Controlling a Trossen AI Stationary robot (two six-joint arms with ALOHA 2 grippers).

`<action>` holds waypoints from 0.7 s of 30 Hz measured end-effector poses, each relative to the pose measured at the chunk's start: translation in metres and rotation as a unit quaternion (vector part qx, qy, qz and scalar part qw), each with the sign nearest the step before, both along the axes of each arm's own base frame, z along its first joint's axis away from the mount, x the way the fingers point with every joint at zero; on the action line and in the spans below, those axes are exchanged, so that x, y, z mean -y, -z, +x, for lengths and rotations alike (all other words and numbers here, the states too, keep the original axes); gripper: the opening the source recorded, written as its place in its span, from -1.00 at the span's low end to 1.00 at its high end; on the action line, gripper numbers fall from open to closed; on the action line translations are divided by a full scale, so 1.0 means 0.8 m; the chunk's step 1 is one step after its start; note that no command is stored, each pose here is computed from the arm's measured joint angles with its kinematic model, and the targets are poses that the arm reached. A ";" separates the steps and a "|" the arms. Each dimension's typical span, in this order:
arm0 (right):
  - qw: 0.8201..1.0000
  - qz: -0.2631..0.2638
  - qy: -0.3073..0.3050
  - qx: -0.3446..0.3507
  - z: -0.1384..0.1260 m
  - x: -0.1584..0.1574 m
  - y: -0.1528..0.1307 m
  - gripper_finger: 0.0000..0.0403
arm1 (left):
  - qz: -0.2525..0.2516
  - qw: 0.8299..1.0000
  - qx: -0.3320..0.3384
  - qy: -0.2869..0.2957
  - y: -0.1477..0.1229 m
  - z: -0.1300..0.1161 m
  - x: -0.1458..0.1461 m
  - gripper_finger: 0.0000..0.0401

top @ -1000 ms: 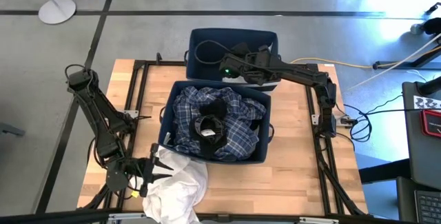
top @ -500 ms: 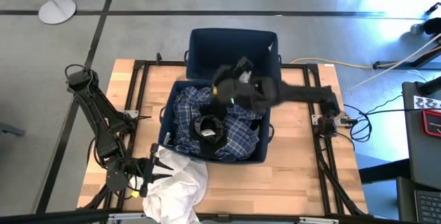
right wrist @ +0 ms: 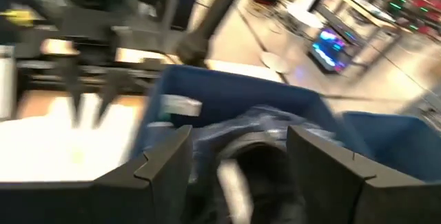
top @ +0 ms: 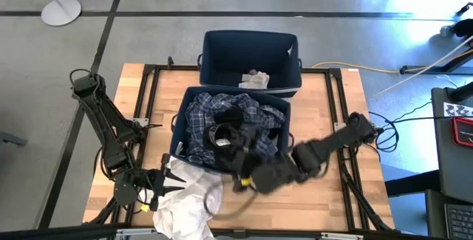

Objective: Sort clothes
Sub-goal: Put the white polo shirt into the top blue laundry bin

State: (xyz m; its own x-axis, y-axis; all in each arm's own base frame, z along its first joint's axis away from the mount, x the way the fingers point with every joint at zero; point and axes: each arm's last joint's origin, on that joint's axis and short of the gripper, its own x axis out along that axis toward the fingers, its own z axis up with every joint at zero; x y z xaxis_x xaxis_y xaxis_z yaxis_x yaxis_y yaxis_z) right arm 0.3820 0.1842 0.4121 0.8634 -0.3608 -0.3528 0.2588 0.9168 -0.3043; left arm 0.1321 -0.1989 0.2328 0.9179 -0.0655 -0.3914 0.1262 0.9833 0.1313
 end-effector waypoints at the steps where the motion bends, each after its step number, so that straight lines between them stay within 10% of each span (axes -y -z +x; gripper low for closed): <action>1: 1.000 0.001 -0.010 0.003 -0.002 -0.012 0.006 0.18 | 0.000 1.000 0.000 0.000 0.000 0.000 0.000 -0.57; 21: 0.974 0.115 -0.179 0.081 -0.018 -0.153 0.188 0.18 | 0.000 1.000 -0.001 0.000 0.000 0.000 0.000 -0.57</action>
State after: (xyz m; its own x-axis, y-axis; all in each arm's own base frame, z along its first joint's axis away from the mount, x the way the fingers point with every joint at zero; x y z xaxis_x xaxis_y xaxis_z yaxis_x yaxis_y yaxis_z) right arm 0.3678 0.3070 0.2621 0.9702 0.0451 -0.2383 -0.0617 0.9961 -0.0626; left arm 0.1321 -0.1988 0.2327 0.9175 -0.0654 -0.3923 0.1258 0.9835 0.1304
